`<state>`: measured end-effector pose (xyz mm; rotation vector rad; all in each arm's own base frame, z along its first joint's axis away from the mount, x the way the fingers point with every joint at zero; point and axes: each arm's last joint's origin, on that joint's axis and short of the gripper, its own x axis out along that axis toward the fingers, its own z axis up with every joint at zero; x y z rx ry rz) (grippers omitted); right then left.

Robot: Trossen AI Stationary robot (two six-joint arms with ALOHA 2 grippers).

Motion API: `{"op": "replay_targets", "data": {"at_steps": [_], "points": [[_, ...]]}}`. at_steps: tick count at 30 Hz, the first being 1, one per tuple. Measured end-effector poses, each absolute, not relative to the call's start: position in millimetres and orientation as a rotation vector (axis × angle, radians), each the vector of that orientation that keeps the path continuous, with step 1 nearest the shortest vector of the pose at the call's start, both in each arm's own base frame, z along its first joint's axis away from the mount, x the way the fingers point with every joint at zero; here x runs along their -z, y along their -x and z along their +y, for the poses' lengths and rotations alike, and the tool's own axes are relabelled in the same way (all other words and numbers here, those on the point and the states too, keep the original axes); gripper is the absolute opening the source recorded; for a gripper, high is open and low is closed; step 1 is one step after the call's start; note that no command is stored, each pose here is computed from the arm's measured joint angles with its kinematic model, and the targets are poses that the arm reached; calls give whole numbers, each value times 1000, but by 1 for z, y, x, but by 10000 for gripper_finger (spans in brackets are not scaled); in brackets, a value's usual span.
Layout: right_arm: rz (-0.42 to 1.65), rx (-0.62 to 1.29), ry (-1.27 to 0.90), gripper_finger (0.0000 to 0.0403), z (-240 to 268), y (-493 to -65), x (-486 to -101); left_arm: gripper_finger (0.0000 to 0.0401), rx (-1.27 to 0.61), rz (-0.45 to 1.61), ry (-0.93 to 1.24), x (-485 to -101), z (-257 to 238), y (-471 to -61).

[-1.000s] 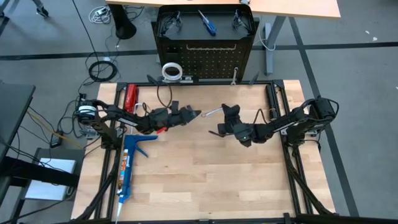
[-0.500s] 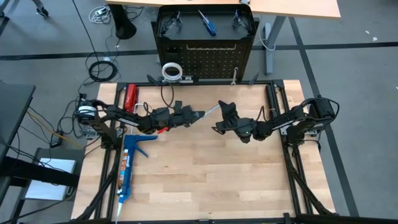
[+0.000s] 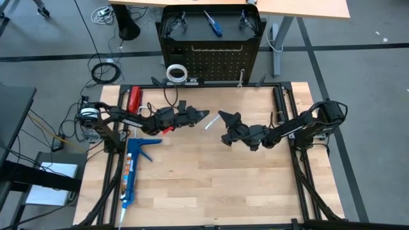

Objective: Hang tools onto peg board
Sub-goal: Hang the wrench onto the black pegboard

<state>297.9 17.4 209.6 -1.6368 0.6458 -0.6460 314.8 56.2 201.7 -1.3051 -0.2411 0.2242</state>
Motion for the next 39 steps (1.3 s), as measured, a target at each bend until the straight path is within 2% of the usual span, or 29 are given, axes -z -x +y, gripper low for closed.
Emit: {"op": "replay_targets", "data": {"at_steps": [17,22,28,39], "points": [[757,702,1642,22,-9,-298,-208,142,-159,-235,1311,-205,39,-317],[762,700,1649,22,-9,-298,-208,103,-181,-248,1306,-205,40,-317],[760,704,1643,33,-9,-298,-209,19,-201,-235,1288,-203,40,-317],[703,735,1530,60,-3,-297,-208,14,-218,-209,1228,-201,42,-317]]}}
